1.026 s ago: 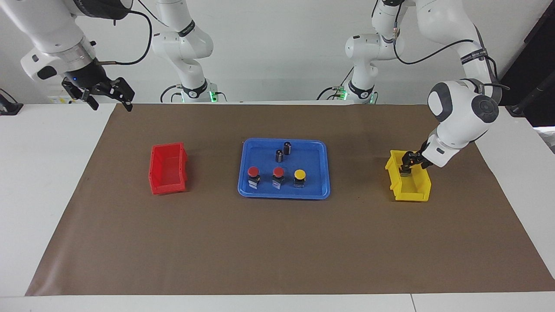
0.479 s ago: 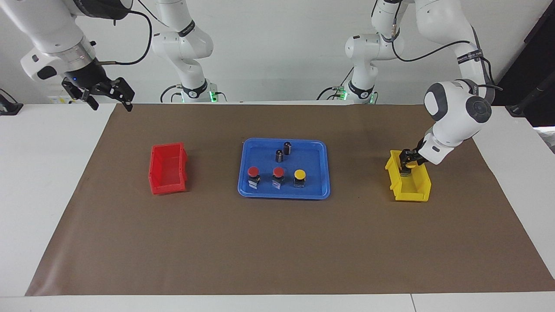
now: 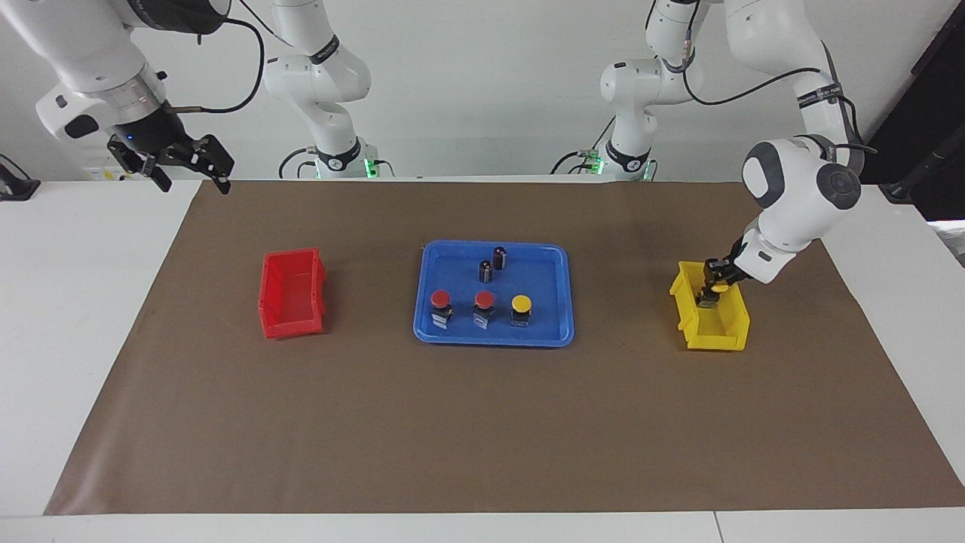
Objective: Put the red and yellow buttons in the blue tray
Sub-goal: 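Lift the yellow button and carry it toward the blue tray with the left gripper, then lower the yellow button into the tray beside the others and open the left gripper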
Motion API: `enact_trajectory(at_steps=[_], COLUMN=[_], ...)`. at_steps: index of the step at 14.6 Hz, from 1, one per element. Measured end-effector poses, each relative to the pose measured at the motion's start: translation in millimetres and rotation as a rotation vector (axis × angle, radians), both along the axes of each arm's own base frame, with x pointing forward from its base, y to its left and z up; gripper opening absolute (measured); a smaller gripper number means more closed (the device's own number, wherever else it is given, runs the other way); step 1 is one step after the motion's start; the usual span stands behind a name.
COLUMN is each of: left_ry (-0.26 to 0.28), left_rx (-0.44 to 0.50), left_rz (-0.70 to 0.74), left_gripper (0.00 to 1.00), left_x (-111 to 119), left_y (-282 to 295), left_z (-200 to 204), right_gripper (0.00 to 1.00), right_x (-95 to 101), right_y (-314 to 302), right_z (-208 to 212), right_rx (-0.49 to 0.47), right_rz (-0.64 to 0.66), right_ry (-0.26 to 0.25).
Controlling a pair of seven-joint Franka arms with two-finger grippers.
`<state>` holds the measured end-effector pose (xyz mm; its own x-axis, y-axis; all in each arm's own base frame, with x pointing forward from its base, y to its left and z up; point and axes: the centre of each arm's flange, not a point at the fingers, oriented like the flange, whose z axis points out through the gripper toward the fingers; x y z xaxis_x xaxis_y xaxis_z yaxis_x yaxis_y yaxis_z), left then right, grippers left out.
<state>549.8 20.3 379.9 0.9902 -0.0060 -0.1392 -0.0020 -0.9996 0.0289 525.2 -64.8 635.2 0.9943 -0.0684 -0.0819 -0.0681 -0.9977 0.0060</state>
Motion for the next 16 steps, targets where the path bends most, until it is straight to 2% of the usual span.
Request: enact_trajectory(at_steps=[3,4,6,8,9,13,16], left_ry=[0.040,0.032,-0.024,-0.093,-0.111,-0.135,-0.148], left_rx=[-0.018,-0.024,-0.039,-0.044,-0.048,-0.058,-0.062], left_rz=[-0.003,-0.004,-0.002,-0.021,-0.052,-0.216,-0.256], left_gripper=[0.41,0.41,0.41,0.41,0.41,0.41,0.41], left_x=[12,16,25,33,34,12,-7], left_y=[-3,-5,-22,-70,-108,-251,-319], left_z=[65,92,122,117,108,74,50], right_gripper=[1.00,1.00,1.00,1.00,1.00,1.00,1.00], right_x=[0.0,0.0,0.0,0.0,0.0,0.0,0.0], right_y=[0,0,0,0,0,0,0], right_z=[0,0,0,0,0,0,0], right_rx=[0.000,0.000,0.000,0.000,0.000,0.000,0.000], right_rz=[0.000,0.000,0.000,0.000,0.000,0.000,0.000], right_ry=[0.000,0.000,0.000,0.000,0.000,0.000,0.000])
